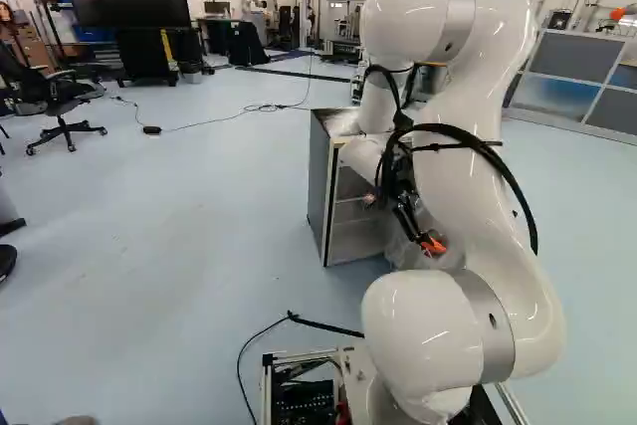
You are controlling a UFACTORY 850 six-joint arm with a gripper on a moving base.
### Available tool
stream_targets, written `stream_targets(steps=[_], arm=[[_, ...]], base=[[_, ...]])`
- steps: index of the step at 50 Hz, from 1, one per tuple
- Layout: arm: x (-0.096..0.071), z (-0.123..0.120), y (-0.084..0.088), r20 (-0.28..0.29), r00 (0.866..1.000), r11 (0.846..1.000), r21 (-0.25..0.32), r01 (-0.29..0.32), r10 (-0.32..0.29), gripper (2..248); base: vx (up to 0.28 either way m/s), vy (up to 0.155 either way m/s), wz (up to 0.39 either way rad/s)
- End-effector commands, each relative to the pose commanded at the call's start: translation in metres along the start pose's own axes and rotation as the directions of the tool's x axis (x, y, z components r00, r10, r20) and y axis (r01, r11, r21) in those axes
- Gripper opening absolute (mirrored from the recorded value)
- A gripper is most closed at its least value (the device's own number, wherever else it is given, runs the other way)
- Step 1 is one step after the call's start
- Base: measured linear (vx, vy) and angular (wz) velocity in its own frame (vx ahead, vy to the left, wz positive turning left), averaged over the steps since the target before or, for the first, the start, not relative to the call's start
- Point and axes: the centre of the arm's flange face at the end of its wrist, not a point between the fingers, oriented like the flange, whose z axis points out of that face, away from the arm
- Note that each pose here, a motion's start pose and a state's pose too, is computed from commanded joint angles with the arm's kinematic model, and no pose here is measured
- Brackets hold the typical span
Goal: Grab a drink from the fridge
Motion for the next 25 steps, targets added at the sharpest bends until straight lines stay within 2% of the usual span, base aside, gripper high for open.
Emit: stream_targets(steps=[18, 25], arm=[[0.0019, 0.0067, 0.0018, -0.008, 1.0, 1.0, -0.01, 0.004, -0.004, 247], [0.0022, 0.0068, -0.0013, -0.011, 1.0, 1.0, 0.024, 0.014, -0.014, 247]], base=[[0.0, 0.0, 0.0], [0.0, 0.0, 0.0]])
